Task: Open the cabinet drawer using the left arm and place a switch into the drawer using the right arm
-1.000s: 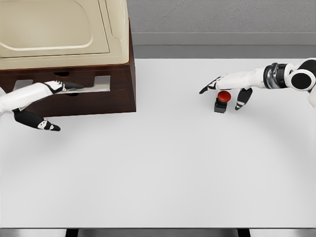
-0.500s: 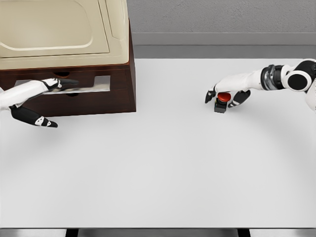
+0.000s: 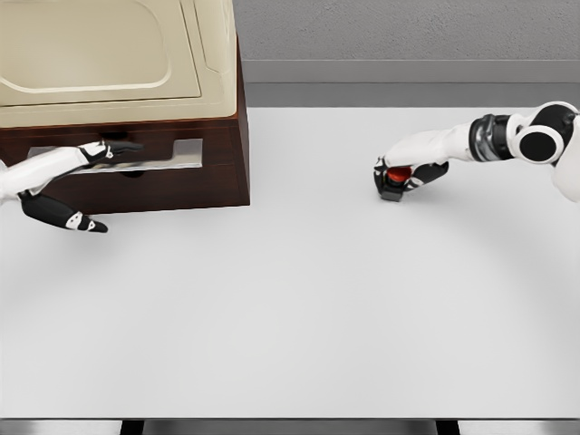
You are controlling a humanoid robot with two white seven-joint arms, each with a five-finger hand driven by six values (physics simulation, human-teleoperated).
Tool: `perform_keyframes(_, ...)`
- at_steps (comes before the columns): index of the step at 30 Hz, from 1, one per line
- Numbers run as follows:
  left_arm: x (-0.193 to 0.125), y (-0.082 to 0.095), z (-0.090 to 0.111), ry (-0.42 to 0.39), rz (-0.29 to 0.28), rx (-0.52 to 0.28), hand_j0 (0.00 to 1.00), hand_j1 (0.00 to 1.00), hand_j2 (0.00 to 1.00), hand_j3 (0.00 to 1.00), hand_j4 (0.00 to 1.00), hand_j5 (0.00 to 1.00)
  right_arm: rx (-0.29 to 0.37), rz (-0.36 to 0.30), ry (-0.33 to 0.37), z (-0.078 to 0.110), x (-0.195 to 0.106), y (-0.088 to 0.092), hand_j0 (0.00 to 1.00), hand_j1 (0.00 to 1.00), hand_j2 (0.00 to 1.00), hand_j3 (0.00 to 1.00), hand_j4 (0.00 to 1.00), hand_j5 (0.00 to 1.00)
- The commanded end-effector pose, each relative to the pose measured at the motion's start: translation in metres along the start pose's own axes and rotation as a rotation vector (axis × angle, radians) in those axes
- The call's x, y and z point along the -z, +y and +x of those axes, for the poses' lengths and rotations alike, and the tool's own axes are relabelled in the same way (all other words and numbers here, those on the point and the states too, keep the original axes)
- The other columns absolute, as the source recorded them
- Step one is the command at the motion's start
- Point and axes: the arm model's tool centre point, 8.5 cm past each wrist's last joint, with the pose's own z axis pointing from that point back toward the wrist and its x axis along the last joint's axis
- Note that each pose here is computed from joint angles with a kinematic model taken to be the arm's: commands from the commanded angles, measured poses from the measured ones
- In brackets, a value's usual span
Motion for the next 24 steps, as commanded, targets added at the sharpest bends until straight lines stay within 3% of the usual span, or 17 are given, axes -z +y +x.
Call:
perform_keyframes(1,0.002,-0.006,0.006,-0.020,-0.030,0.032,1.00,1.00,1.00,1.00,1.00,1.00,-0.017,-0.015,-0.024,0.008,0.001,-0.006,0.48,0.48,0.48,0.48,0.48,0.48)
perform_keyframes(10,0.000,-0.007,0.017,-0.040,-0.062,0.049,1.00,1.00,1.00,1.00,1.00,1.00,-0.135,-0.077,-0.113,0.046,-0.002,-0.046,0.48,0.48,0.48,0.48,0.48,0.48)
perform_keyframes(24,-0.006,-0.015,0.027,-0.065,-0.089,0.027,1.00,1.00,1.00,1.00,1.00,1.00,-0.142,-0.121,-0.170,0.062,-0.004,-0.062,0.48,0.48,0.48,0.48,0.48,0.48)
